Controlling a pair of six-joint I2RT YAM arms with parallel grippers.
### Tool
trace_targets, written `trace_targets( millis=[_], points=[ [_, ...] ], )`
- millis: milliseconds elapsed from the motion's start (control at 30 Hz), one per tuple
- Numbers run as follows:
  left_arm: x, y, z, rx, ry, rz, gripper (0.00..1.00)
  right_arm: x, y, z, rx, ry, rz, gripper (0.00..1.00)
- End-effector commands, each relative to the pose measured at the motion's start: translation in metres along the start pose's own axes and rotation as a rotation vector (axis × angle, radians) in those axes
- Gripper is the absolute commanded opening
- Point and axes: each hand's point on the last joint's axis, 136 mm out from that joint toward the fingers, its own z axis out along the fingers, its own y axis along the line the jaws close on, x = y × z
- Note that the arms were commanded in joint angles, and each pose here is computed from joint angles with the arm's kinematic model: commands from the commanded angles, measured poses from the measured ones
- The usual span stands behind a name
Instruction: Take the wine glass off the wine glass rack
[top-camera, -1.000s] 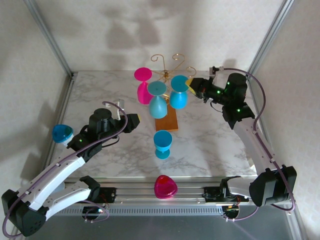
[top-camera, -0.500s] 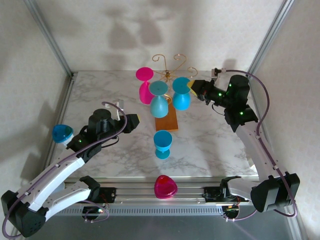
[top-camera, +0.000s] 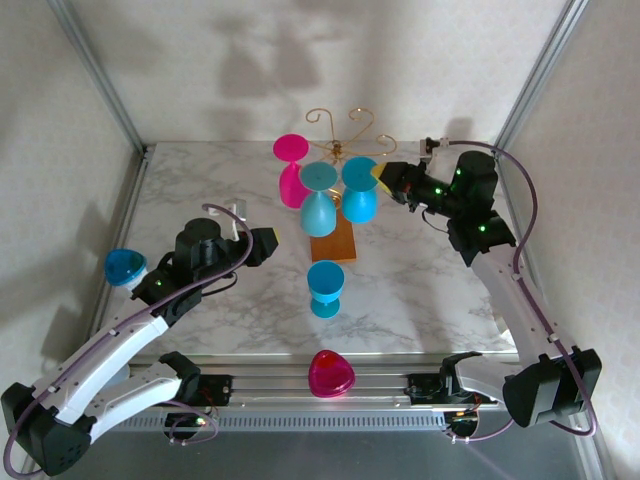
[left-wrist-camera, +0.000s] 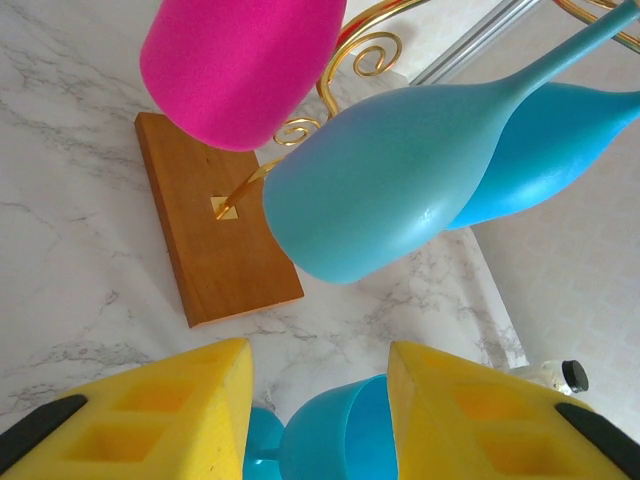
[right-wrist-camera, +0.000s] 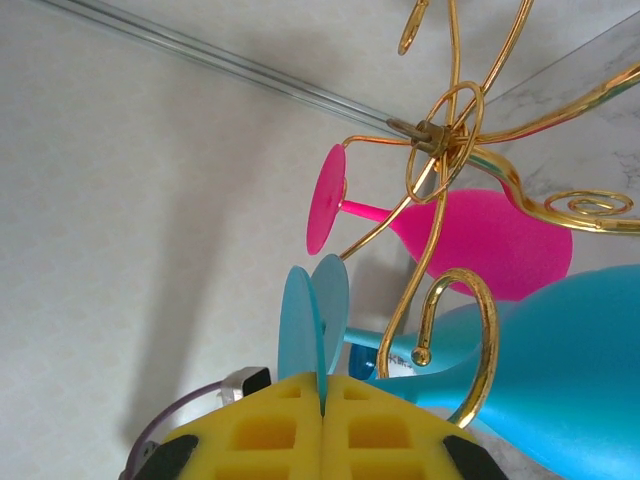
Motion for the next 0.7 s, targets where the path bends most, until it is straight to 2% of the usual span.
trace_targets(
  millis=[0,667],
  points=[
    [0.000,0.000,-0.004,-0.001,-0.011,-0.008,0.39,-0.002,0.022,0.001,-0.050,0.016,-0.047,0.00],
    [0.000,0.003,-0.005,-0.017,-0.015,-0.005,0.40,-0.038,0.007,0.021,-0.007,-0.076,-0.024,0.00]
  ],
)
